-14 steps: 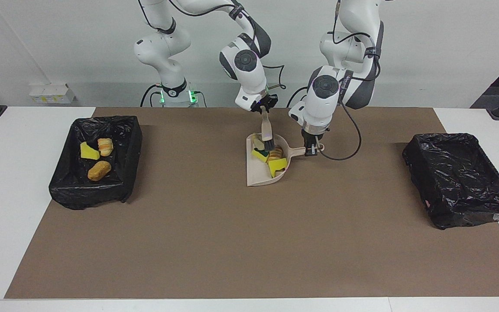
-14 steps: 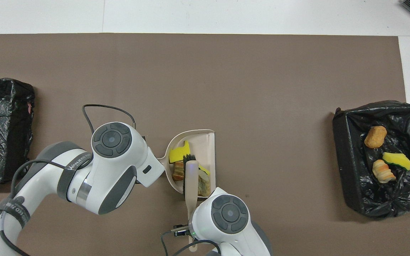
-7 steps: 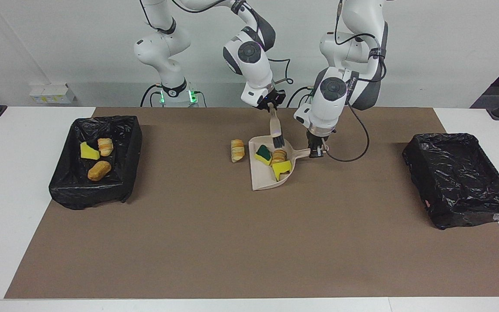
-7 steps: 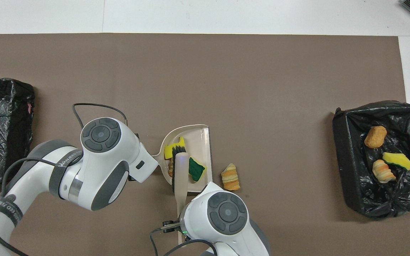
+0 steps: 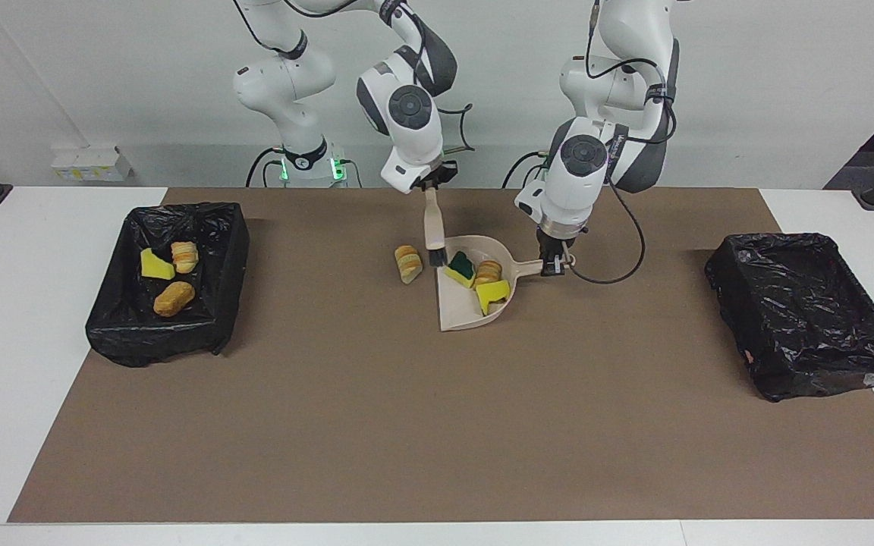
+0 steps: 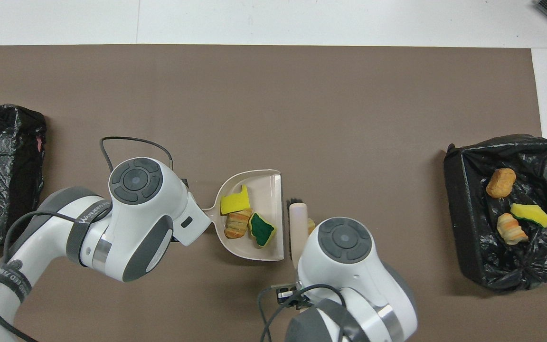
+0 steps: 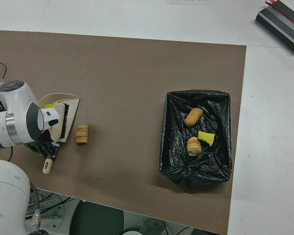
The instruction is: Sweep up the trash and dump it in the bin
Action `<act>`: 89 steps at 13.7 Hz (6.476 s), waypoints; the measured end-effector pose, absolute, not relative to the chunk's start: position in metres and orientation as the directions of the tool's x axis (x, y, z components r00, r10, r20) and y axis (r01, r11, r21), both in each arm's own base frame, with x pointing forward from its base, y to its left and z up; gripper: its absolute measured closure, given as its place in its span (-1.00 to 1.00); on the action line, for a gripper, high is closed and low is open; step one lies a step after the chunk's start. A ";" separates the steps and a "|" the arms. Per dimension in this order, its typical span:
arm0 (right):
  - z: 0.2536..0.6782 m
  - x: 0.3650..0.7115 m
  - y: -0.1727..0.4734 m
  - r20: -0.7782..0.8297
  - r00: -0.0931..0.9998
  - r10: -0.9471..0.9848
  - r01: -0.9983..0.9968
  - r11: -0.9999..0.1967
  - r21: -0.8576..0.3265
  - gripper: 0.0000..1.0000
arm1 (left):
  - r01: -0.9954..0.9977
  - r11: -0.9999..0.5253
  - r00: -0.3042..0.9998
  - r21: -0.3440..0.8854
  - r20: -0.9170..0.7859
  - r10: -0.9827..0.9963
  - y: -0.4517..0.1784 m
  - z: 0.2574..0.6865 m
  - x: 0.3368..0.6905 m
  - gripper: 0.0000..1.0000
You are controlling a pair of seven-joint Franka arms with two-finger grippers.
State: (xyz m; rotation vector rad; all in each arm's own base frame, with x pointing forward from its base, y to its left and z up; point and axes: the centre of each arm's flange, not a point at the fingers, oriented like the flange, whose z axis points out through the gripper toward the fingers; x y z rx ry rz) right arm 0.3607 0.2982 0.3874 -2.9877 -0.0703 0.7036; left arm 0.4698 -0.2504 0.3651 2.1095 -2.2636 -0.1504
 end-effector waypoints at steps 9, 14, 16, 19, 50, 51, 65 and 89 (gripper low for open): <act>0.308 0.337 0.230 -0.447 0.893 -0.056 -0.053 -0.998 0.019 0.45 | -0.971 0.218 -0.226 0.100 -0.079 -0.971 -0.258 0.367 0.463 0.37; 0.285 0.337 0.246 -0.383 0.922 -0.060 -0.077 -0.997 -0.029 0.45 | -0.970 0.222 -0.230 0.097 -0.082 -0.970 -0.258 0.368 0.463 0.37; 0.274 0.329 0.273 -0.376 0.925 -0.054 -0.089 -0.993 -0.078 0.45 | -0.970 0.222 -0.230 0.097 -0.082 -0.970 -0.258 0.368 0.463 0.37; 0.275 0.328 0.308 -0.381 0.922 -0.069 -0.132 -0.981 -0.140 0.45 | -0.970 0.221 -0.229 0.097 -0.083 -0.970 -0.258 0.368 0.463 0.37; 0.401 0.354 0.400 -0.349 0.933 0.085 -0.019 -0.958 -0.286 0.45 | -0.983 -0.056 0.065 0.176 0.043 -0.997 -0.189 0.363 0.490 0.37; 0.409 0.356 0.386 -0.365 0.925 0.103 -0.005 -0.959 -0.284 0.45 | -0.981 -0.070 0.080 0.178 0.051 -0.995 -0.183 0.363 0.492 0.37; 0.426 0.336 0.322 -0.544 0.828 0.138 0.078 -0.988 -0.133 0.45 | -0.890 -0.379 0.420 0.254 0.133 -0.898 0.013 0.509 0.527 0.37; 0.294 0.331 0.407 -0.698 0.716 0.003 0.036 -0.999 0.033 0.45 | -0.764 -0.642 0.642 -0.062 -0.162 -0.749 0.368 0.602 0.430 0.37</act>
